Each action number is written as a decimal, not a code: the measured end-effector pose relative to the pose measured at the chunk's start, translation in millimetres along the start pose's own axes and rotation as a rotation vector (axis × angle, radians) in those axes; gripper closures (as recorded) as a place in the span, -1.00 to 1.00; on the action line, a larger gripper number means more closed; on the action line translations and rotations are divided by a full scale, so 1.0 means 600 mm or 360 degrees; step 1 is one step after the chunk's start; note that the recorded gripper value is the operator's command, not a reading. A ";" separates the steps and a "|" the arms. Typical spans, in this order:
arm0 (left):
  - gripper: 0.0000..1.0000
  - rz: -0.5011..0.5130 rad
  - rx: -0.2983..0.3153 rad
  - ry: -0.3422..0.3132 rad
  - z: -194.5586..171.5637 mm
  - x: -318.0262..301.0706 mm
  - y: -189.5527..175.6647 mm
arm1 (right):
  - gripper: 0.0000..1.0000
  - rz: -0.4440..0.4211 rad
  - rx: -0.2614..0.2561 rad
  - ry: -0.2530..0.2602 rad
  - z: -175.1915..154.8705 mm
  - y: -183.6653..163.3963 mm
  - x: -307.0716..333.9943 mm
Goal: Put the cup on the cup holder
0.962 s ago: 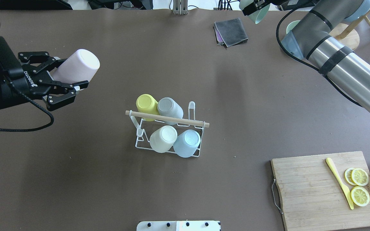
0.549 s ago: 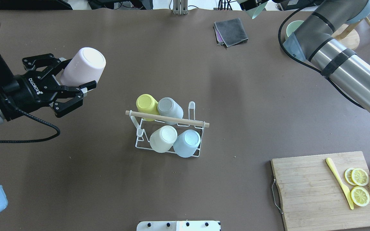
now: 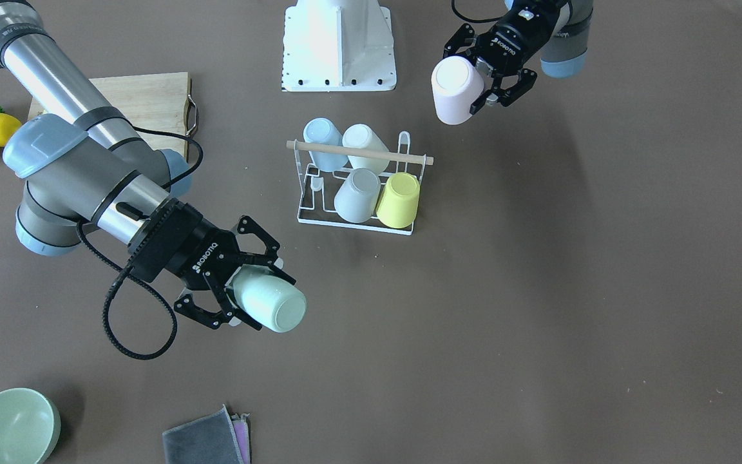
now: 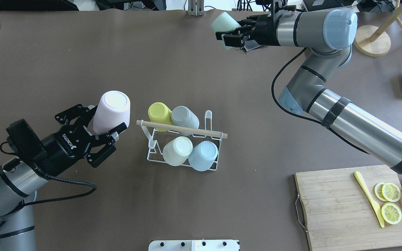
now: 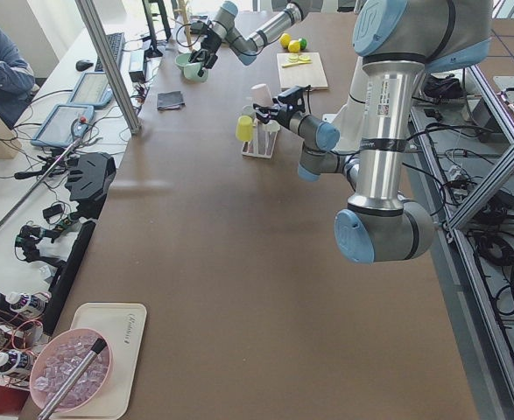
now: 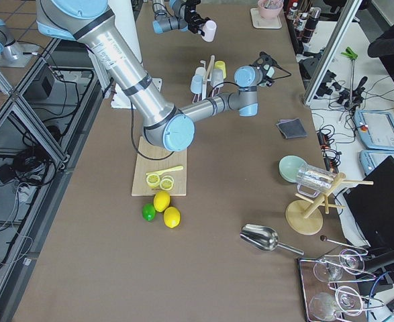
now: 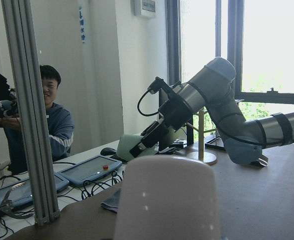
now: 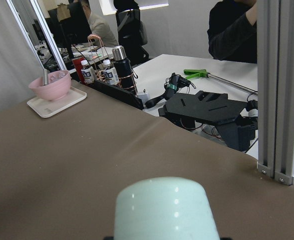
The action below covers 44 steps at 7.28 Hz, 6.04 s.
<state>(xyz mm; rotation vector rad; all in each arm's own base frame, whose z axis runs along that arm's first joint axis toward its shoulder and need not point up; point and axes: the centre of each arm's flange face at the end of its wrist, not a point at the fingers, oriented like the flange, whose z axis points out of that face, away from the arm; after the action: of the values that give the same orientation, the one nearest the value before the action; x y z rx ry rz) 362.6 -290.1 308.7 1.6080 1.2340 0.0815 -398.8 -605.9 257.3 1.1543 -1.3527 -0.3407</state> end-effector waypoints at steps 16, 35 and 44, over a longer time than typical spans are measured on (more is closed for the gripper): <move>0.37 -0.0139 0.0062 -0.0065 0.064 0.077 0.136 | 1.00 -0.0009 0.0209 -0.0583 0.024 0.205 -0.207; -0.98 -0.0062 -0.0569 -0.0364 0.035 0.057 0.059 | -1.00 0.0128 -0.0106 0.0456 -0.047 -0.001 0.050; -0.98 -0.1000 -0.1922 -0.1034 -0.162 -0.502 -0.118 | -1.00 0.0518 -0.1306 0.1121 -0.323 -0.054 0.189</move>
<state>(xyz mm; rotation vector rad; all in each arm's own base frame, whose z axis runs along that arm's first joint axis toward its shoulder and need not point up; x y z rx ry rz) 118.6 -451.4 449.2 0.1313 0.8108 -0.0846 -186.2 -622.0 334.6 0.2908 -0.6342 -0.1860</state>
